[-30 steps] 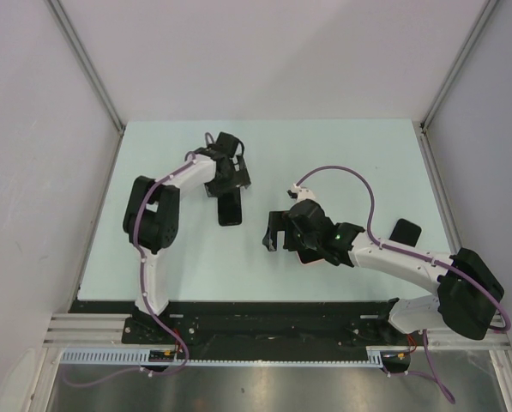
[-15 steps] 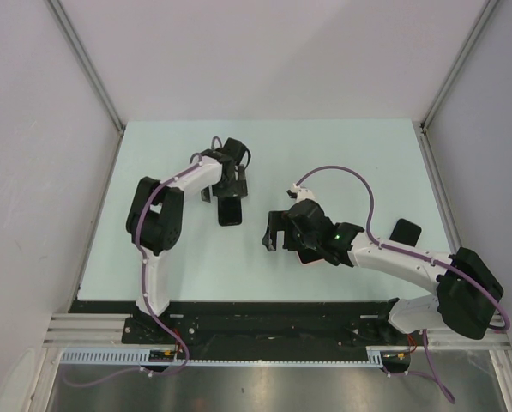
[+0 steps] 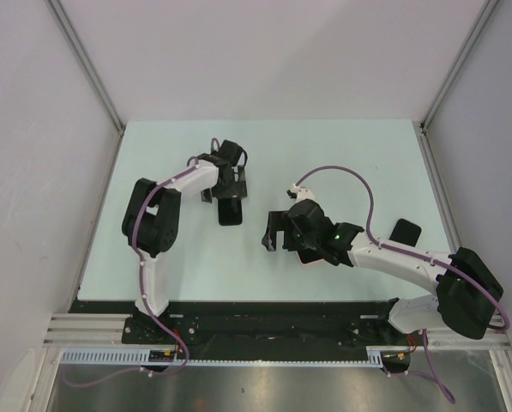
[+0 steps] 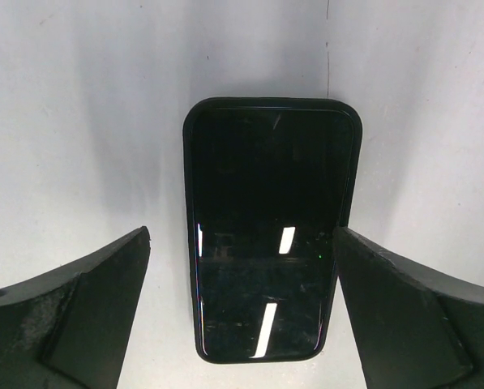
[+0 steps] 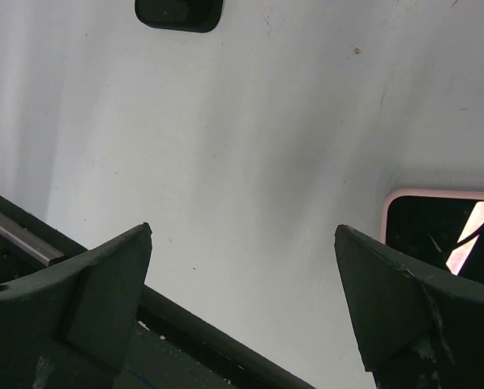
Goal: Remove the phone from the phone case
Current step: Pick up the phone at the center of the board, then remove the phone case from the phone.
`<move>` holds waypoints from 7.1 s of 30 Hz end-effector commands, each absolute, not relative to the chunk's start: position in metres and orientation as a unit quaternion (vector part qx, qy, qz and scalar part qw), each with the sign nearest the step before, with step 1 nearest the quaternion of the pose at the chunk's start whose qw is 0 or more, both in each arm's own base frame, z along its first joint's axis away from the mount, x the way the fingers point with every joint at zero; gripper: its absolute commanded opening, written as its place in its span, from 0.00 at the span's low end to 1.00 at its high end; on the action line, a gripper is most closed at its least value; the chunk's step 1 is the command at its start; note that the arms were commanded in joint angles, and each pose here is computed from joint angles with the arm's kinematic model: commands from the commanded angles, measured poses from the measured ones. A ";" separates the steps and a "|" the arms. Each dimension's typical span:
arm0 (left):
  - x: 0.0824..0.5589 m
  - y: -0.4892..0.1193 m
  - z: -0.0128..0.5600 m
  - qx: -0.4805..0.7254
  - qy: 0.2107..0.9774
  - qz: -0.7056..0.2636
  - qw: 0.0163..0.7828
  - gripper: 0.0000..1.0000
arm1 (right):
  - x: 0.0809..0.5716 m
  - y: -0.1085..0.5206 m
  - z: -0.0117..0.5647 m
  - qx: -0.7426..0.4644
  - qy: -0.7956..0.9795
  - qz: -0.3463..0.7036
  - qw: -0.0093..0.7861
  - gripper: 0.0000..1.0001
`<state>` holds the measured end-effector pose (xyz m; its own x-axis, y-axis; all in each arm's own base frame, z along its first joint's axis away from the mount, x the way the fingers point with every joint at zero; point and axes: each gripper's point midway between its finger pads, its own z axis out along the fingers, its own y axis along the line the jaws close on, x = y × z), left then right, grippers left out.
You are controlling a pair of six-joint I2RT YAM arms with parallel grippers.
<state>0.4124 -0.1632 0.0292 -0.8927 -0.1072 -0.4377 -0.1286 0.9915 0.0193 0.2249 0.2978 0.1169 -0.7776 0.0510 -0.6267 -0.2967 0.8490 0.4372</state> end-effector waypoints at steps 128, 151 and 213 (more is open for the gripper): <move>0.323 -0.267 0.256 0.059 0.728 -0.630 0.265 0.89 | 0.280 0.325 0.275 -0.028 0.575 0.786 0.225 0.00; 0.346 -0.258 0.281 -0.029 0.712 -0.627 0.314 0.00 | 0.281 0.291 0.247 -0.013 0.617 0.749 0.242 0.71; 0.352 -0.226 0.265 -0.215 0.707 -0.622 0.261 0.00 | 0.291 0.330 0.292 0.052 0.534 0.807 0.248 0.51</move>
